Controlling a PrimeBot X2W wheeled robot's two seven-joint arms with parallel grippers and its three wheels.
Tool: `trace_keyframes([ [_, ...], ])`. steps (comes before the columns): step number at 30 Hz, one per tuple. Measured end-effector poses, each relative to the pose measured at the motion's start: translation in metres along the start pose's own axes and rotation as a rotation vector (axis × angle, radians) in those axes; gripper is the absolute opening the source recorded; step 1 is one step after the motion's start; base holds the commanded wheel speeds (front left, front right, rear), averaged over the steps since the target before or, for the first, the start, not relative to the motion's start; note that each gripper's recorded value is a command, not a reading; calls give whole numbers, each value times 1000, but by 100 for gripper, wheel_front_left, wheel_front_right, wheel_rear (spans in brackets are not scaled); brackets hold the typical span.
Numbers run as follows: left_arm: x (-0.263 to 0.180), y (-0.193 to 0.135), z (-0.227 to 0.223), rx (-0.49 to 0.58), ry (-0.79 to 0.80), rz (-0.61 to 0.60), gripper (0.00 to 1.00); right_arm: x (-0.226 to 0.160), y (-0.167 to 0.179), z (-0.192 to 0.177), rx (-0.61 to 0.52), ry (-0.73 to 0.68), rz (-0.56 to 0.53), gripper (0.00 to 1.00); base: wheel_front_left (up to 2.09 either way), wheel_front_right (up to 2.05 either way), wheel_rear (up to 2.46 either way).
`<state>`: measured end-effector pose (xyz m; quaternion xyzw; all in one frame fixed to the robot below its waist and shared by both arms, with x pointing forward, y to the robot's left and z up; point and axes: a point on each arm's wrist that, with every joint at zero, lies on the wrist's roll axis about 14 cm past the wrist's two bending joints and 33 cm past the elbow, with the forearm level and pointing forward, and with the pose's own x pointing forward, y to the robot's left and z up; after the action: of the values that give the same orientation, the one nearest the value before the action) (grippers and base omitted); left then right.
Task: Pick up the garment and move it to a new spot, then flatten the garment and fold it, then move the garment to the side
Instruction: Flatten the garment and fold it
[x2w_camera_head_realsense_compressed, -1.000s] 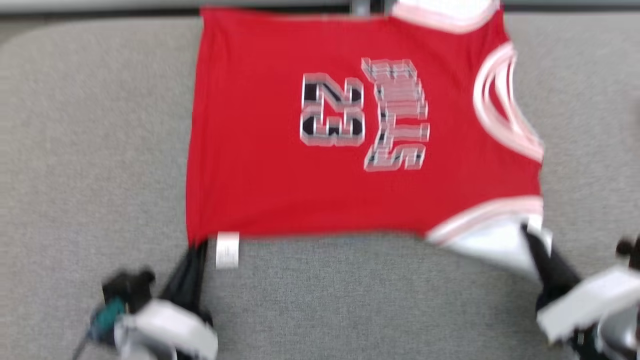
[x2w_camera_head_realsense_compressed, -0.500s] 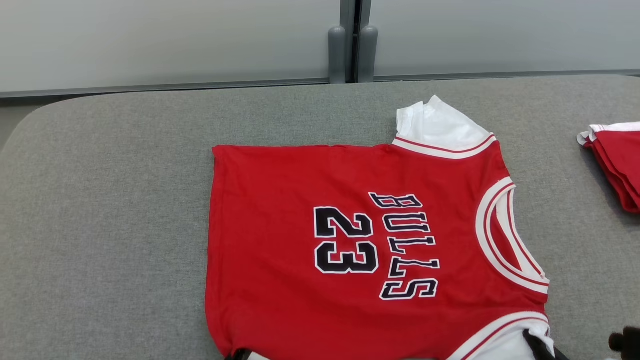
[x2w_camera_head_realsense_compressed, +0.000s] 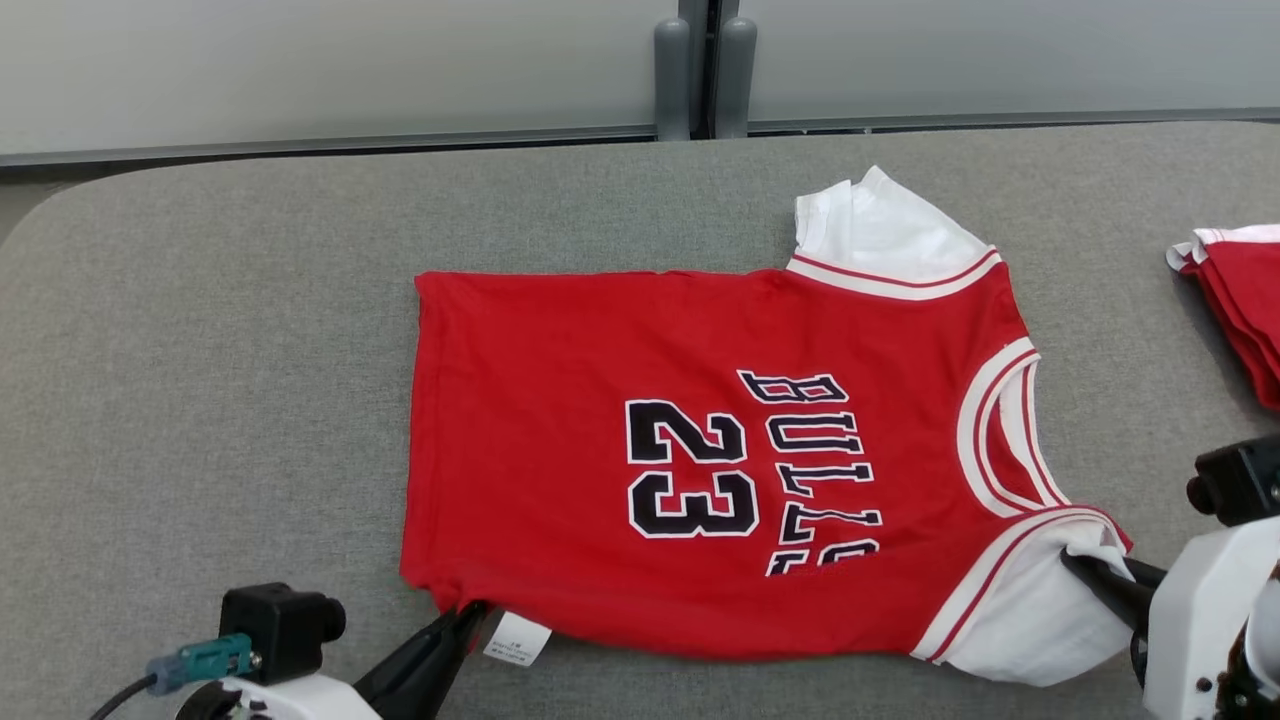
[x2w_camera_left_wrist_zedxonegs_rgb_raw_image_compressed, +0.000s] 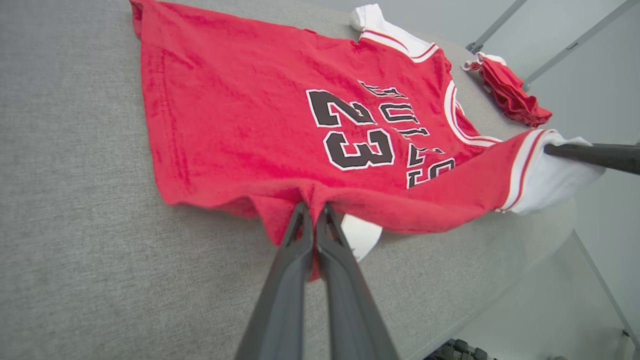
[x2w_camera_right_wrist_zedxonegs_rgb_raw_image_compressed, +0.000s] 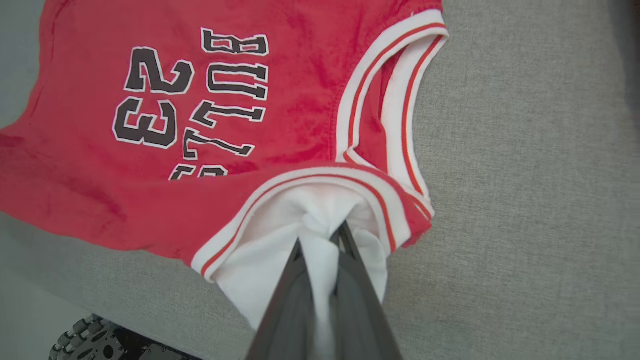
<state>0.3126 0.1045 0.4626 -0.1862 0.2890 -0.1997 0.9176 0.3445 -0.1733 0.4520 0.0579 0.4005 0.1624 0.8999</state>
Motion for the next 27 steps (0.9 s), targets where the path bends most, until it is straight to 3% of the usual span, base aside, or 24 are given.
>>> trace_keyframes([
  [12,19,16,-7,7,133,1,0,2,-5,-22,-105,322,60,0,0,0,0],
  [27,20,17,14,36,182,-35,0,8,-8,8,-161,416,98,0,0,0,0],
])
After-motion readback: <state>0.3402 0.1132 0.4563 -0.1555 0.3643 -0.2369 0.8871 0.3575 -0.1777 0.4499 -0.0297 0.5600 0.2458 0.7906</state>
